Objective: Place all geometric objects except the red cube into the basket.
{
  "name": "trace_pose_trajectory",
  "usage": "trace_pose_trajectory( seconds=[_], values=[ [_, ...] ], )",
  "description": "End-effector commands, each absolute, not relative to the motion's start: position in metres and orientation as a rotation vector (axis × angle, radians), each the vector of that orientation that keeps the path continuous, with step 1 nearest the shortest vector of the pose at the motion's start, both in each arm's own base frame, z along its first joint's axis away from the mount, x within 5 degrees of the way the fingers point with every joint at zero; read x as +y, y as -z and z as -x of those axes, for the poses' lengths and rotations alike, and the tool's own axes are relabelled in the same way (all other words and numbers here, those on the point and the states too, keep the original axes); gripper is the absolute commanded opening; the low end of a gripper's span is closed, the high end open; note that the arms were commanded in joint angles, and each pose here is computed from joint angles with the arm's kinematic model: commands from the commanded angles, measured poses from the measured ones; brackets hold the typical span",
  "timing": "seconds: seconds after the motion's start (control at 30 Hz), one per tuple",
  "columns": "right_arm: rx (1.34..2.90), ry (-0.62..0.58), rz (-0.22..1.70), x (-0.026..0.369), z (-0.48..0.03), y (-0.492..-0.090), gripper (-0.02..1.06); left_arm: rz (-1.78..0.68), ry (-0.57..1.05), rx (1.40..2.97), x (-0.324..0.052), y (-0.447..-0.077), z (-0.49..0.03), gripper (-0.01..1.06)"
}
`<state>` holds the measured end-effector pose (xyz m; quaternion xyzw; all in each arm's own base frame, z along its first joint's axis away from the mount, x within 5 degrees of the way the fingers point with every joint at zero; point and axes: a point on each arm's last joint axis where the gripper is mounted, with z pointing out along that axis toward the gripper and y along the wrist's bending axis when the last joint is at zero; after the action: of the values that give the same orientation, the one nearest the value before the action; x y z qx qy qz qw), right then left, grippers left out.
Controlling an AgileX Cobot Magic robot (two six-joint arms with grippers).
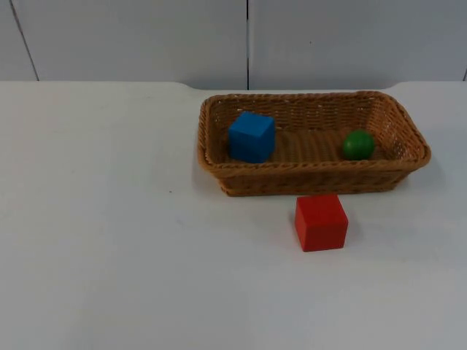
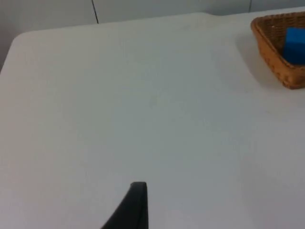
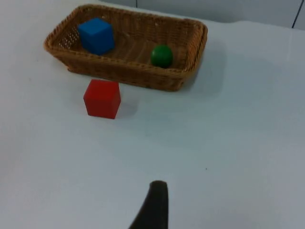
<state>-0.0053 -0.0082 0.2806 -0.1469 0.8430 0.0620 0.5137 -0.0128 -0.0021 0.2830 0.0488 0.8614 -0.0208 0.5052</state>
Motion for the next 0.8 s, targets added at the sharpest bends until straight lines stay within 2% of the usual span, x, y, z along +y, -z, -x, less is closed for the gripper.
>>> trace_pose_trajectory(
  seconds=[0.0,0.77],
  values=[
    [2.014,-0.136,0.365,-0.0084,0.0048,-0.2802,0.77,-0.091,0.049,2.085,-0.0015,-0.2775,0.0097,1.05],
    [2.015,-0.14,0.358,-0.0084,0.0048,-0.2802,0.77,-0.054,0.064,2.065,-0.0014,-0.2744,0.0049,1.05]
  ],
)
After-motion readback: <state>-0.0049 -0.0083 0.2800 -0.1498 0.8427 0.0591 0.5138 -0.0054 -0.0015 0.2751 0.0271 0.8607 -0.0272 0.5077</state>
